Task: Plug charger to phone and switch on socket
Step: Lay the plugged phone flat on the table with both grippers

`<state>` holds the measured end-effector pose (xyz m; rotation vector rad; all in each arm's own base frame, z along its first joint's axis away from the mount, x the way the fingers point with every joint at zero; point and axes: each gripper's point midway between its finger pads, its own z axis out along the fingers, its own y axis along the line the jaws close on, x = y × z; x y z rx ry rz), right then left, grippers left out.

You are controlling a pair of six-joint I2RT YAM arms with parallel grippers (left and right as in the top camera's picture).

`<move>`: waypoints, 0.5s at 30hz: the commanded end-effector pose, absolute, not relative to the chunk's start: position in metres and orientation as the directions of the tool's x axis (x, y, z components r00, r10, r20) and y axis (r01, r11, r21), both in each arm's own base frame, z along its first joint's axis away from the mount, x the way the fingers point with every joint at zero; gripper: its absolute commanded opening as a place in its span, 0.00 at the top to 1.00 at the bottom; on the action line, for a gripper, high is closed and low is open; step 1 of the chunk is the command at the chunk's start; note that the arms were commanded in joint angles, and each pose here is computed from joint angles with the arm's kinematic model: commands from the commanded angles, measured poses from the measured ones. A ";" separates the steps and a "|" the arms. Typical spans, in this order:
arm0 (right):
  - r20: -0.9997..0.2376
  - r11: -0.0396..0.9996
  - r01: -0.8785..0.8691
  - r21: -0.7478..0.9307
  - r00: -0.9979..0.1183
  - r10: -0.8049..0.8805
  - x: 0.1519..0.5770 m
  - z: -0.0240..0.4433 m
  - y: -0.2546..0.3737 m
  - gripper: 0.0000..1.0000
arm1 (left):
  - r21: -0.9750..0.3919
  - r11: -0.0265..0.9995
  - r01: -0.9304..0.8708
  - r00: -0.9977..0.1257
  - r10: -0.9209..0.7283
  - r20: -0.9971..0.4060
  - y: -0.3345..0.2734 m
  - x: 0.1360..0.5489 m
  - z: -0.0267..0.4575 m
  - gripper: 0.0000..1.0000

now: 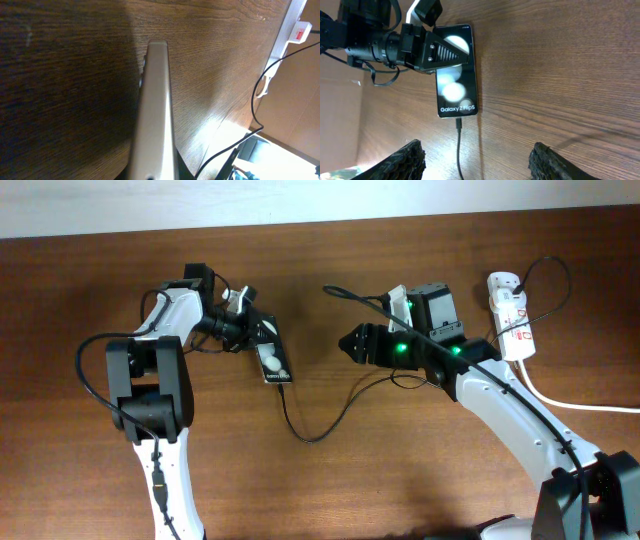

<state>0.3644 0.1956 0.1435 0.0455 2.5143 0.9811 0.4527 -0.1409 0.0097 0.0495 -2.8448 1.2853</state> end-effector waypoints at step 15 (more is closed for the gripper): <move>-0.420 0.769 -0.142 0.623 -0.891 0.175 0.366 0.147 0.192 0.28 | -0.638 0.769 -0.048 -0.998 -0.009 0.064 -0.124 0.448 -0.006 0.59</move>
